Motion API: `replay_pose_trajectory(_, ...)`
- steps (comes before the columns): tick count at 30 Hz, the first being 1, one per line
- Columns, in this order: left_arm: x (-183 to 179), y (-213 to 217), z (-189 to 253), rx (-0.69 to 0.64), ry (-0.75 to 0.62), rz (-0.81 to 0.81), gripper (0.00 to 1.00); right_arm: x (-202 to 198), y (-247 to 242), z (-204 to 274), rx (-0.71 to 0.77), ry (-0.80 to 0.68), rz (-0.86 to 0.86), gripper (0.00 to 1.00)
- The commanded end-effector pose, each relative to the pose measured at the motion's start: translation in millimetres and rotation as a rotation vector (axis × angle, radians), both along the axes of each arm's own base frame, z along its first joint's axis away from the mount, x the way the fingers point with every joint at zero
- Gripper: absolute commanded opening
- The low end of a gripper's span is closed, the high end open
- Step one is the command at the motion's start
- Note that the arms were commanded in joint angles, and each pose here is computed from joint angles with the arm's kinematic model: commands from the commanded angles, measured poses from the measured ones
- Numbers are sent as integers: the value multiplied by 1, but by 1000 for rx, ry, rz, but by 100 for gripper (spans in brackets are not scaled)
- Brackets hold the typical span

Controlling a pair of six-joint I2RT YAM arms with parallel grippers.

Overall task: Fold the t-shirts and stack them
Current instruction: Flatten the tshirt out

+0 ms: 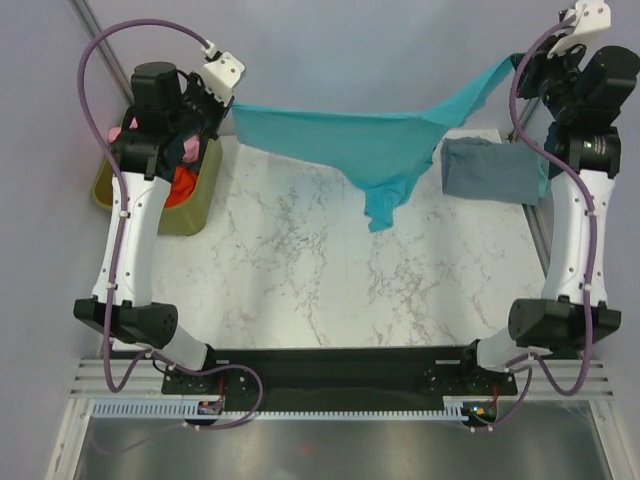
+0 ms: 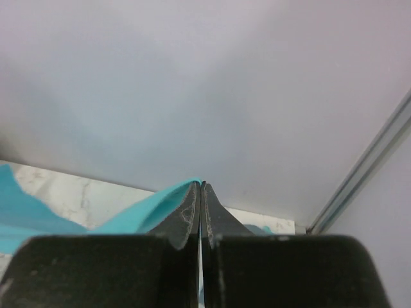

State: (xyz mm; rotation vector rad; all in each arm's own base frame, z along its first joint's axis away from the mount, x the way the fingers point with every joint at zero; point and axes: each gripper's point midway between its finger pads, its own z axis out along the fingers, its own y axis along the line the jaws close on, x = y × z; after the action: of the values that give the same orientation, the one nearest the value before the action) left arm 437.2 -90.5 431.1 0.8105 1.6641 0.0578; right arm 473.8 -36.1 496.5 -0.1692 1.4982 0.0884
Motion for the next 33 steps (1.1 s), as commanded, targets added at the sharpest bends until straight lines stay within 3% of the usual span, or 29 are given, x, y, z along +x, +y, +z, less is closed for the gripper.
replay_pose_trajectory(1,-23,-16,-12,-9,83,-56,2,-42,25,12,-2,-5,70,0)
replay_pose_trajectory(12,-122,5,101,-70,-198,-27,2,-210,16,69,-129,-117,-157,0)
replay_pose_trajectory(19,-153,12,147,-113,-323,-20,2,-277,15,131,-155,-294,-243,0)
replay_pose_trajectory(23,-152,19,158,-85,-360,9,2,-274,13,147,-162,-323,-255,0)
replay_pose_trajectory(33,-108,21,137,-3,-321,48,2,-189,-6,127,-186,-234,-262,0)
